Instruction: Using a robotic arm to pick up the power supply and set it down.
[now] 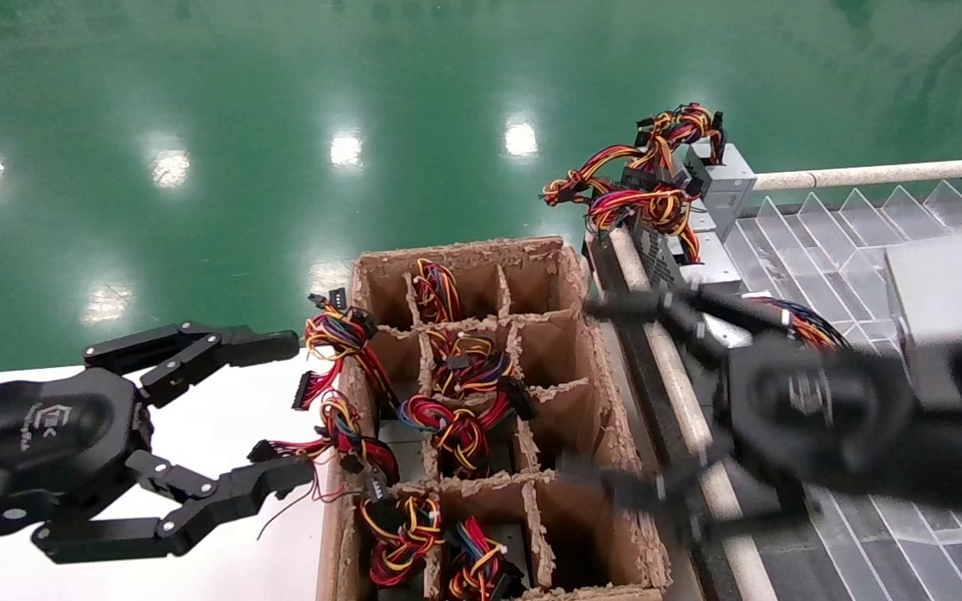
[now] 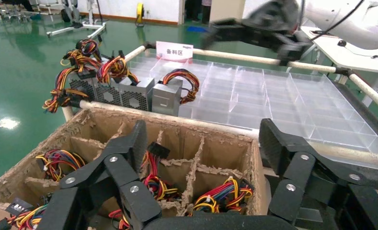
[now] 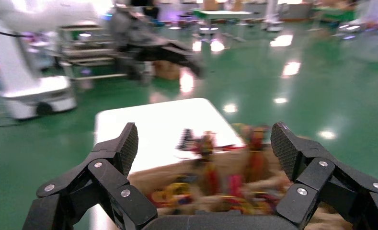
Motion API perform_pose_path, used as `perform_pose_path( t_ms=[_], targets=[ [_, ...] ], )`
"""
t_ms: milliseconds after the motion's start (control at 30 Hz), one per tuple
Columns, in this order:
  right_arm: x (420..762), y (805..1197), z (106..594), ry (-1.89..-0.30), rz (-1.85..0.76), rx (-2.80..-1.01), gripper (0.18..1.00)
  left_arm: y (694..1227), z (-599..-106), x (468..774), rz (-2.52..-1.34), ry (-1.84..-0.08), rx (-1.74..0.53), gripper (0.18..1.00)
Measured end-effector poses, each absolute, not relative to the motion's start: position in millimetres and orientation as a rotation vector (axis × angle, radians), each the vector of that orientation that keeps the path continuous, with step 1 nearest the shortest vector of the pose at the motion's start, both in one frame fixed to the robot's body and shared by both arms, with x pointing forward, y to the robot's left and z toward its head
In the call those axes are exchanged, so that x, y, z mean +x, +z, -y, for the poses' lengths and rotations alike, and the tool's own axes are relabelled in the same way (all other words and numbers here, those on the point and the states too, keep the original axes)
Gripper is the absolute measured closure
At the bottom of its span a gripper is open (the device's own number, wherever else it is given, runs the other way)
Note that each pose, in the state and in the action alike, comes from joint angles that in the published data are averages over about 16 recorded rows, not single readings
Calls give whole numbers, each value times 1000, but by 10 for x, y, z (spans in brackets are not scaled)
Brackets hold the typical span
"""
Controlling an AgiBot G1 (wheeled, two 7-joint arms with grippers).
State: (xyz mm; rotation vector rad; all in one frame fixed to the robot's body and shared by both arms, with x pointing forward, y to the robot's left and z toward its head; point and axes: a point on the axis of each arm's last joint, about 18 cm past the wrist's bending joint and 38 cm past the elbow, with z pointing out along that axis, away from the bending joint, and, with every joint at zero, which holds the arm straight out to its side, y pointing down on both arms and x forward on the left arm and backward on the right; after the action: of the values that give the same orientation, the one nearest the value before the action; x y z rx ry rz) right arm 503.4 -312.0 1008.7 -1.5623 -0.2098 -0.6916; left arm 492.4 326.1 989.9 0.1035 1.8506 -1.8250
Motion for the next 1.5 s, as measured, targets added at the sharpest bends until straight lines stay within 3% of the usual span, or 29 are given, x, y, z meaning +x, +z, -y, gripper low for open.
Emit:
perform_pose_path(
  t_ms=[267, 467, 900, 1500],
  targets=[
    [4725, 9908, 3007, -543, 239, -1598, 179, 9899, -3261, 4924, -1851, -1825, 103, 298],
    [4660, 9874, 2985, -513, 246, -1604, 179, 9899, -3262, 4925, -1850, -1825, 103, 233],
    [4728, 9910, 3013, -544, 236, -1597, 179, 9899, -3262, 4925, -1850, -1825, 103, 184],
    [4763, 9926, 3025, -557, 230, -1594, 179, 9899, -3262, 4925, -1850, -1825, 103, 184]
  ],
)
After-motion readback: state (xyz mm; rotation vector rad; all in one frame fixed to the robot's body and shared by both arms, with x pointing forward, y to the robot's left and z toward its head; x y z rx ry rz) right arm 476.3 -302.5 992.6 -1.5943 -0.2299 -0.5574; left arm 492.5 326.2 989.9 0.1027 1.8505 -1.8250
